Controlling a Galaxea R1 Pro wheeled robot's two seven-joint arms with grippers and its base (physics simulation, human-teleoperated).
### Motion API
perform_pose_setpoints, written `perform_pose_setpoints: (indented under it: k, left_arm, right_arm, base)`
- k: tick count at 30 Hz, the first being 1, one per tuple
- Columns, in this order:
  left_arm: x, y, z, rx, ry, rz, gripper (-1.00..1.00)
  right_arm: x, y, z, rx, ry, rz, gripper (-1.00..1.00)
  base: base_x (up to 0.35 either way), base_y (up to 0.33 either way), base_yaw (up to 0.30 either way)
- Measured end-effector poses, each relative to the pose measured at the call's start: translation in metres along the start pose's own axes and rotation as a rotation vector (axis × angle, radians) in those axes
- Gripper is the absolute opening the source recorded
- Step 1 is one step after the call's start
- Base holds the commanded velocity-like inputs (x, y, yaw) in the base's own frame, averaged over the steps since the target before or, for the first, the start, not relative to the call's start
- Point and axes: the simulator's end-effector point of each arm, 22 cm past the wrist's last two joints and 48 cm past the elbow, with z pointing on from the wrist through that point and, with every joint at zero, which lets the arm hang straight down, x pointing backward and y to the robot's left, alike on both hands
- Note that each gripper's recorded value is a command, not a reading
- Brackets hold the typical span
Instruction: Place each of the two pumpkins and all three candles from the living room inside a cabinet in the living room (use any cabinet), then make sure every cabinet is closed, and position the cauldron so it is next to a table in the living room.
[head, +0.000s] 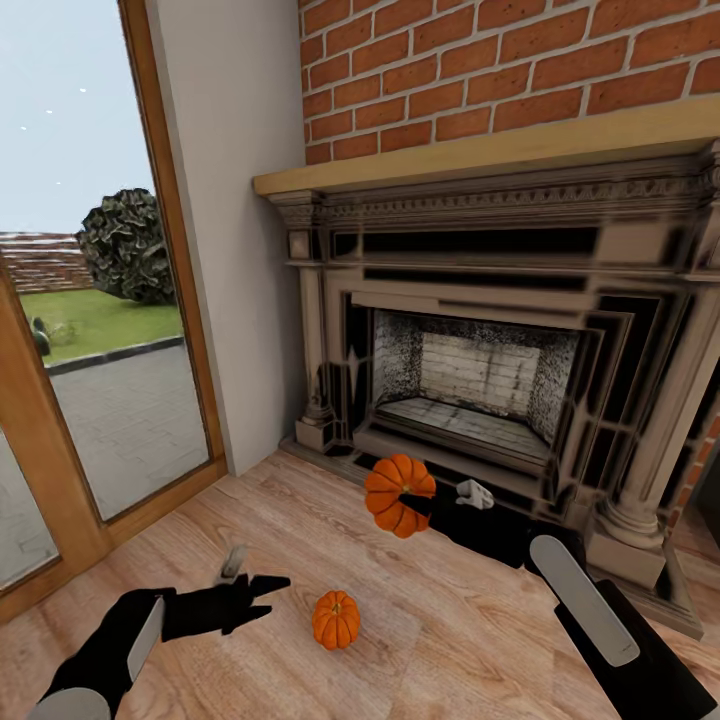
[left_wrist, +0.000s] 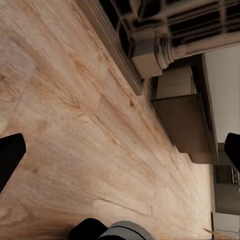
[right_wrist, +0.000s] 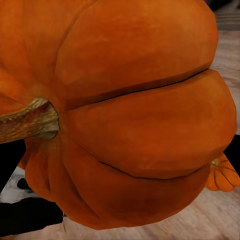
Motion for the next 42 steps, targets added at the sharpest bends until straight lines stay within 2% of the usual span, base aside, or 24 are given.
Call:
perform_pose_setpoints:
  k: [4, 12, 14, 16, 19, 23, 35, 42]
  left_arm:
    - [-0.006, 0.006, 0.005, 0.008, -0.04, 0.027, 1.0]
    - [-0.014, 0.001, 0.006, 0.046, -0.084, 0.027, 1.0]
    - [-0.009, 0.007, 0.006, 0.038, -0.078, 0.011, 1.0]
    - [0.002, 0.023, 0.005, 0.019, -0.068, -0.023, 1.0]
    - [0.006, 0.04, 0.002, -0.008, -0.089, -0.011, 1.0]
    - [0.007, 0.05, 0.0, -0.038, -0.103, 0.0, 1.0]
    - [0.018, 0.075, 0.006, -0.066, -0.082, -0.038, 1.0]
    - [0.026, 0.088, 0.01, -0.079, -0.066, -0.061, 1.0]
  right_arm:
    - [0.0, 0.001, 0.0, 0.0, 0.0, -0.004, -1.0]
    - [0.001, -0.002, 0.001, 0.006, 0.002, -0.005, -1.0]
    - [0.001, -0.002, 0.001, 0.007, 0.002, -0.004, -1.0]
    - [0.001, -0.002, 0.001, 0.007, 0.002, -0.004, -1.0]
    - [0.001, -0.002, 0.001, 0.007, 0.002, -0.004, -1.0]
    - [0.002, -0.003, 0.002, 0.008, 0.002, -0.002, -1.0]
    - [0.014, -0.024, 0.015, 0.027, 0.029, 0.035, -1.0]
    - [0.023, -0.036, 0.023, 0.042, 0.049, 0.053, -1.0]
  base:
    - [0.0, 0.0, 0.0]
    - [0.0, 0.0, 0.0]
    - [0.0, 0.0, 0.0]
    - [0.0, 0.0, 0.0]
    - [0.0, 0.0, 0.0]
    - [0.0, 0.0, 0.0]
    - [0.0, 0.0, 0.004]
    - [0.0, 0.0, 0.241]
